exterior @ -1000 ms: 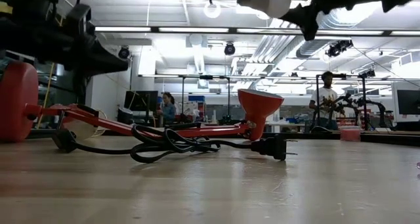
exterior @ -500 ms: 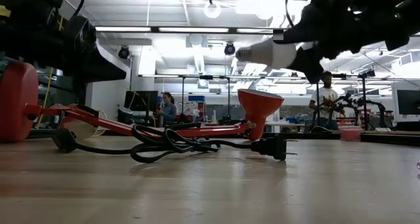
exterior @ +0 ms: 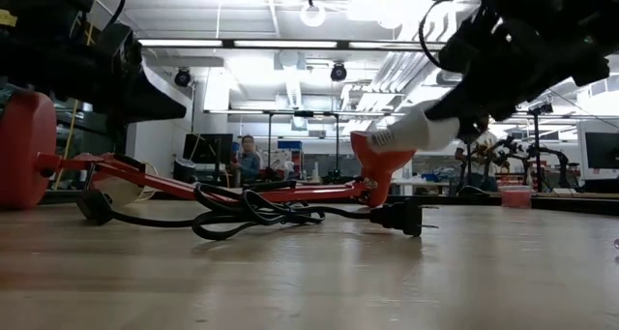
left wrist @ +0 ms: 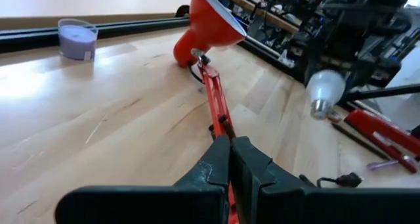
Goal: Screw lightbulb
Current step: Remove the white lightbulb from the desk lamp, then return to Home Position
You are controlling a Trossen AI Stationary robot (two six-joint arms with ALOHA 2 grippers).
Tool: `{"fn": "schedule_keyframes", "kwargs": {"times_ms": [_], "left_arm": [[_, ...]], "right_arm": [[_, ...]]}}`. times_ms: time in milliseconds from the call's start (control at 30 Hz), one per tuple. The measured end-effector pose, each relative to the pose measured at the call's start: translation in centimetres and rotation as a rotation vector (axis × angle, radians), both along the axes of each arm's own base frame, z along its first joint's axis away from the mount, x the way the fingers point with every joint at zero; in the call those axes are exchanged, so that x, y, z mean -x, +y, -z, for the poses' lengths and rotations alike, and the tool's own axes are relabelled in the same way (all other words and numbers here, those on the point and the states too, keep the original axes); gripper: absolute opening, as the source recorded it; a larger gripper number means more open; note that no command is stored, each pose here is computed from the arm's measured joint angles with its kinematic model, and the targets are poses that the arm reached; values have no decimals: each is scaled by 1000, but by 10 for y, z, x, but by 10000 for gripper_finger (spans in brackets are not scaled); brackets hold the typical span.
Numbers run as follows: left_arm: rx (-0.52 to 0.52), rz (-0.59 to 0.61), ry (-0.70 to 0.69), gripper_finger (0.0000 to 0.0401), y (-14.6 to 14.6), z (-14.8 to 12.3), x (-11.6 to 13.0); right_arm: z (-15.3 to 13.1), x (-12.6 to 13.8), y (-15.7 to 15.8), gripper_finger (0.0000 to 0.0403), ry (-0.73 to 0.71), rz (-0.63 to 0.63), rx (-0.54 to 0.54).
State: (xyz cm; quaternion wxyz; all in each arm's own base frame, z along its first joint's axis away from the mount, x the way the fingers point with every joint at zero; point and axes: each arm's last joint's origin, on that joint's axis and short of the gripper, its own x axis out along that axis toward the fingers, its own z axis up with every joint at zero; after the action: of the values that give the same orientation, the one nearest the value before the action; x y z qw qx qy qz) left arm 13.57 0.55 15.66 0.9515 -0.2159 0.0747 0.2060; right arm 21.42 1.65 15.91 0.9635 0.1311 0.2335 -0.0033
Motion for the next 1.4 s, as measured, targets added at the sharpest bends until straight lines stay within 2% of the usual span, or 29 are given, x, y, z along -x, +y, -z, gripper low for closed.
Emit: {"fn": "schedule_keyframes", "kwargs": {"times_ms": [300, 433, 533, 633, 733, 933, 1000, 1100, 1167, 1233, 1300, 1400], "left_arm": [[36, -9, -11, 0, 0, 0, 0], [16, -4, 0, 0, 0, 1, 0], [-9, 3, 7, 0, 0, 0, 0], [-9, 3, 8, 0, 0, 0, 0], [-9, 7, 8, 0, 0, 0, 0], [-70, 65, 35, 0, -1, 1, 0], [-108, 97, 50, 0, -2, 1, -1], [-126, 113, 40, 0, -2, -1, -1], [-125, 126, 17, 0, -3, -5, -2], [-136, 143, -6, 0, -3, -11, -2], [-165, 154, -27, 0, -3, -16, -2], [-197, 158, -29, 0, -3, -18, 1]], "right_arm": [[4, 2, 0, 237, 49, 9, -13], [4, 2, -1, 237, 47, 32, 26], [4, 2, -2, 237, 48, 82, -32], [4, 2, -1, 240, 50, 63, -35], [4, 2, -1, 270, 61, 64, -36], [13, 8, -4, 384, 159, 132, -2], [13, 10, -4, 390, 177, 162, -46], [8, 11, -3, 376, 150, 175, -133], [-2, 12, 0, 373, 87, 74, -100], [-15, 14, 2, 372, 2, 36, -84], [-22, 20, 0, 371, -91, 92, -82], [-13, 38, -3, 371, -216, 194, -114]]}}
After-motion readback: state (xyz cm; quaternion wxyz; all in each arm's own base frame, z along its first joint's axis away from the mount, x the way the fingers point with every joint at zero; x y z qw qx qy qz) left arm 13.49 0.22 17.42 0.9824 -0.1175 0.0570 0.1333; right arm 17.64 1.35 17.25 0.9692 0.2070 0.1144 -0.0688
